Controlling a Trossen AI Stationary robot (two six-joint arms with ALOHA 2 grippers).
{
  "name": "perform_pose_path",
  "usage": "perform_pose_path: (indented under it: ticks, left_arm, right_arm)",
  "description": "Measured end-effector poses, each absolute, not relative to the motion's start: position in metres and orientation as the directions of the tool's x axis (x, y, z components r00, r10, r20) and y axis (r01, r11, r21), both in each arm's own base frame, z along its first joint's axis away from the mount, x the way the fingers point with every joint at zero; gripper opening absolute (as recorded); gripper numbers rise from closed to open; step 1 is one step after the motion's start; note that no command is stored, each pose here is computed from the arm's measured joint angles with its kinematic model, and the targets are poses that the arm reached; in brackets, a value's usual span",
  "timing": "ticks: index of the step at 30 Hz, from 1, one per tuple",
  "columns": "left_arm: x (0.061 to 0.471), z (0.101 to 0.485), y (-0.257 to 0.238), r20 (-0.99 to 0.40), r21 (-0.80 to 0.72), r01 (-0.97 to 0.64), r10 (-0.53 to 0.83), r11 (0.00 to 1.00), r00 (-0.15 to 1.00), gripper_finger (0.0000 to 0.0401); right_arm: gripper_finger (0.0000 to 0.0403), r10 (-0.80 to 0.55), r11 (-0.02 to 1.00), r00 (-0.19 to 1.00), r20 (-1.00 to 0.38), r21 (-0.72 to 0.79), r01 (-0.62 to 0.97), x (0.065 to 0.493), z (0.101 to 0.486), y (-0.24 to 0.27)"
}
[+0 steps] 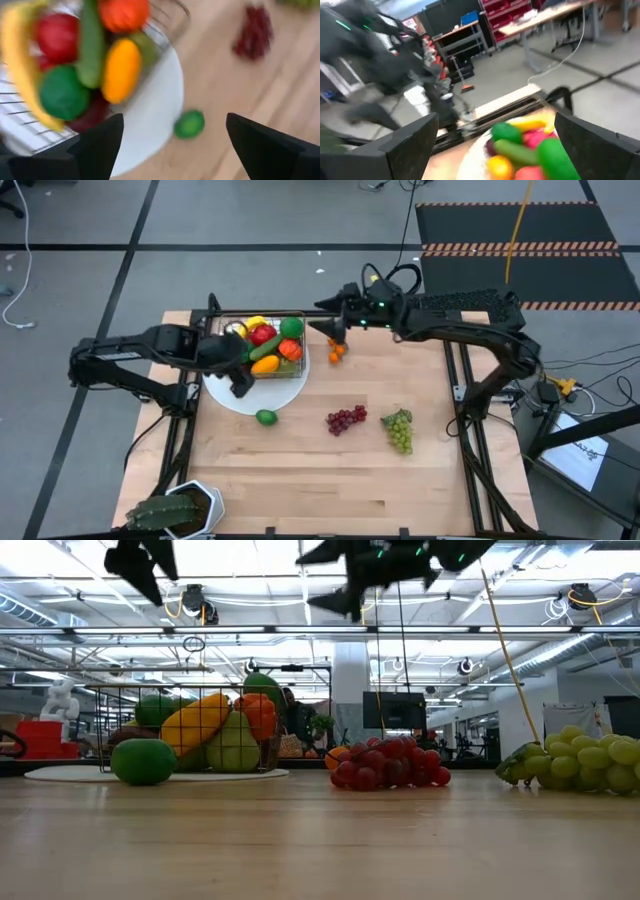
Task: Build produce basket
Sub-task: Put the lime into the wired basket
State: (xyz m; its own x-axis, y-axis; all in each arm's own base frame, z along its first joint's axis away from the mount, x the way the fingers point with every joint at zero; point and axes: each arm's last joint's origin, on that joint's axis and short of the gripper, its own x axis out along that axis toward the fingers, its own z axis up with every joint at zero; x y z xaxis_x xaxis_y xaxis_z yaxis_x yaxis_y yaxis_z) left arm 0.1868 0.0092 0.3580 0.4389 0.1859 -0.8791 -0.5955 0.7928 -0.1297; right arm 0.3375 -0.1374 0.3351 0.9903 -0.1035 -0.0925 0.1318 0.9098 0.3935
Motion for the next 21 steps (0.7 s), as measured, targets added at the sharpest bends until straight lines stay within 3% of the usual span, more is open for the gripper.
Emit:
perform_pose_path:
  ticks: [5, 12, 21]
  left_arm:
    - [0.194, 0.33, -0.005, -0.904, -0.146, -0.453, 0.067, 0.88, 0.422, 0.0351]
    - [0.208, 0.298, -0.03, -0.863, -0.13, -0.227, 0.003, 0.965, 0.506, 0.0351]
    - [0.203, 0.244, -0.058, -0.868, -0.033, 0.07, -0.063, 0.997, 0.492, 0.0351]
  right_arm:
    - [0.0391, -0.073, 0.837, 0.986, -0.149, 0.528, 0.142, 0.321, 0.357, -0.094]
    - [0.0391, -0.02, 0.755, 0.985, -0.169, 0.644, 0.126, 0.313, 0.372, -0.012]
    - [0.0391, -0.175, 0.713, 0.968, -0.179, 0.655, 0.25, 0.305, 0.368, 0.067]
